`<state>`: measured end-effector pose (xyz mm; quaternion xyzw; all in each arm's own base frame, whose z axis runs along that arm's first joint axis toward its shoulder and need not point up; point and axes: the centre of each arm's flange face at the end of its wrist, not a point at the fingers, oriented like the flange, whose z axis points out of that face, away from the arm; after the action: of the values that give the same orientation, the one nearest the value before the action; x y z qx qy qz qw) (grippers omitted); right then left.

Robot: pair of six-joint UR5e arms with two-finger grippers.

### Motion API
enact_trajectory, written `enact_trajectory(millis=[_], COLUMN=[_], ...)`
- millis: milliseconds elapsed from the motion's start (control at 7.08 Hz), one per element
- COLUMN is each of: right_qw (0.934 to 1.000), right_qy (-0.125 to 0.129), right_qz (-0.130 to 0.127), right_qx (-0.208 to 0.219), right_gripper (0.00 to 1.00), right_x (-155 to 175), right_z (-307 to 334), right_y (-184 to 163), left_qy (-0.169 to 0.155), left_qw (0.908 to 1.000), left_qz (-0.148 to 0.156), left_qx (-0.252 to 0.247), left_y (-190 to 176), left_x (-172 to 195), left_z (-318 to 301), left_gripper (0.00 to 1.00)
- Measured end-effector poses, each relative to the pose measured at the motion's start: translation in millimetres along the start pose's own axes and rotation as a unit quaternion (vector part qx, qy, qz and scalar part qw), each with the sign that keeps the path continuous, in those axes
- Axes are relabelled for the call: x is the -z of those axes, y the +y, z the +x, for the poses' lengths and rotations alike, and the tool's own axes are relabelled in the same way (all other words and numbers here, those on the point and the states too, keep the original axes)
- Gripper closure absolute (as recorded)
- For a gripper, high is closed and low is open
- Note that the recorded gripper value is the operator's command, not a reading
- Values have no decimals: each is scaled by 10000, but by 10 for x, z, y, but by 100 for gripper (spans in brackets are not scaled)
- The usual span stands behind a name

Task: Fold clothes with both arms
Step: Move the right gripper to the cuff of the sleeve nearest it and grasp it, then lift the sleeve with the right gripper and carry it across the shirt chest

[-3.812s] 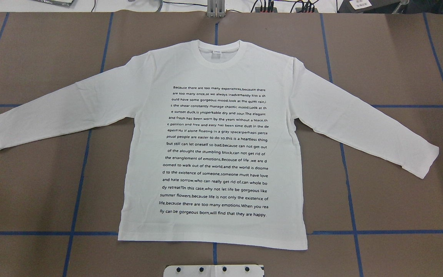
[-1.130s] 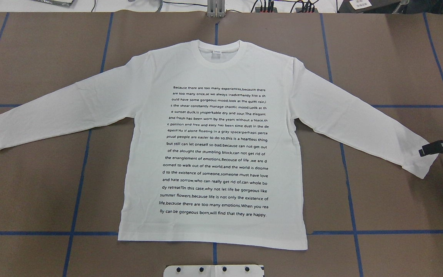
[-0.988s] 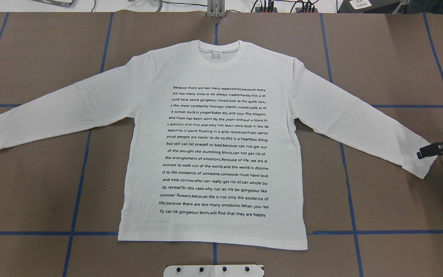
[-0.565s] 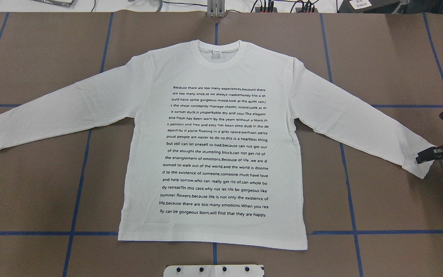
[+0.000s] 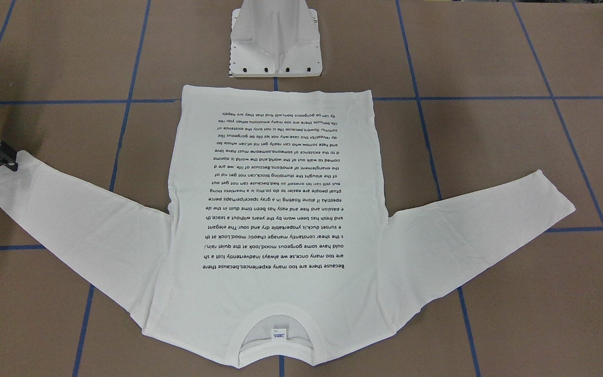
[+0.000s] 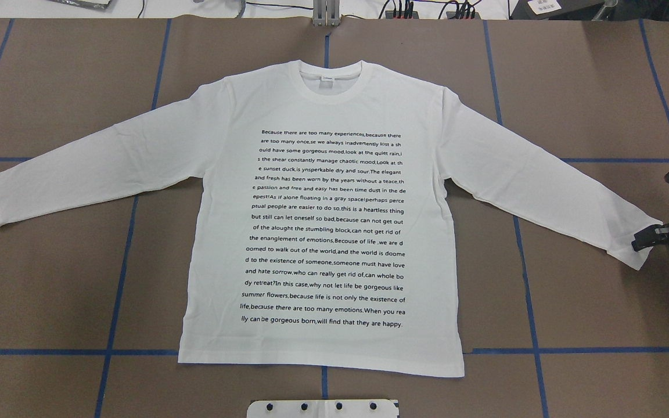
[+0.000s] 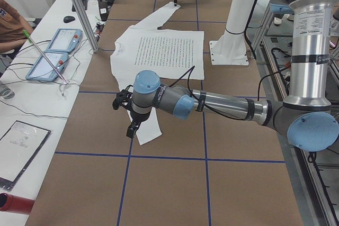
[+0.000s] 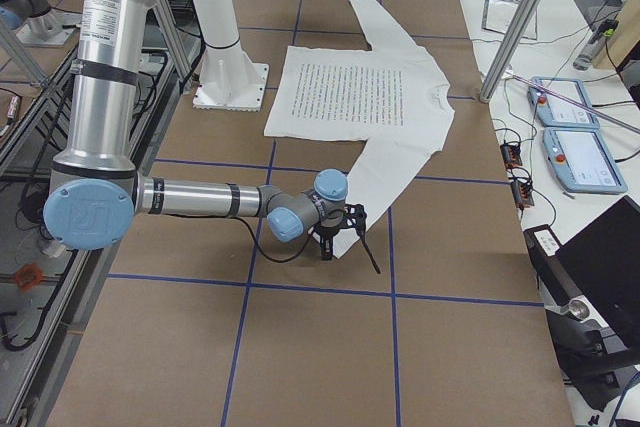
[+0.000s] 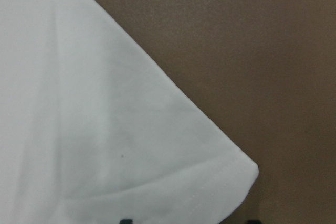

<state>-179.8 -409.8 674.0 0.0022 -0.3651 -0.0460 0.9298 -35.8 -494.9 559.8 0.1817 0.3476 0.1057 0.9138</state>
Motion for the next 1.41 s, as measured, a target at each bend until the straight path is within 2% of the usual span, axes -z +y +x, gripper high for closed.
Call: enact_trajectory(millis=[141, 424, 706, 847, 1130, 1412], right_qw=[10000, 10000, 9994, 9988, 9968, 9941], right_qy=[-2, -58, -343, -484, -759, -975], right_qz=[-10, -19, -59, 8, 266, 472], right_qx=[-6, 15, 11, -18, 4, 72], right_gripper=[99, 100, 100, 100, 100, 100], right_x=[3, 28, 149, 273, 716, 1356], right_z=[-9, -52, -118, -134, -363, -1037], right_y=[-6, -18, -50, -108, -312, -886], left_qy=[0, 0, 0, 0, 47, 237], left_qw=[10000, 10000, 10000, 10000, 10000, 9997], left_qz=[1, 7, 6, 6, 1, -4], left_qx=[-1, 11, 26, 32, 44, 57], left_y=[-1, -8, -9, -11, -9, -10], left_x=[1, 5, 3, 2, -3, -9], left_z=[1, 4, 2, 2, 7, 38], left_gripper=[1, 1, 1, 1, 1, 1])
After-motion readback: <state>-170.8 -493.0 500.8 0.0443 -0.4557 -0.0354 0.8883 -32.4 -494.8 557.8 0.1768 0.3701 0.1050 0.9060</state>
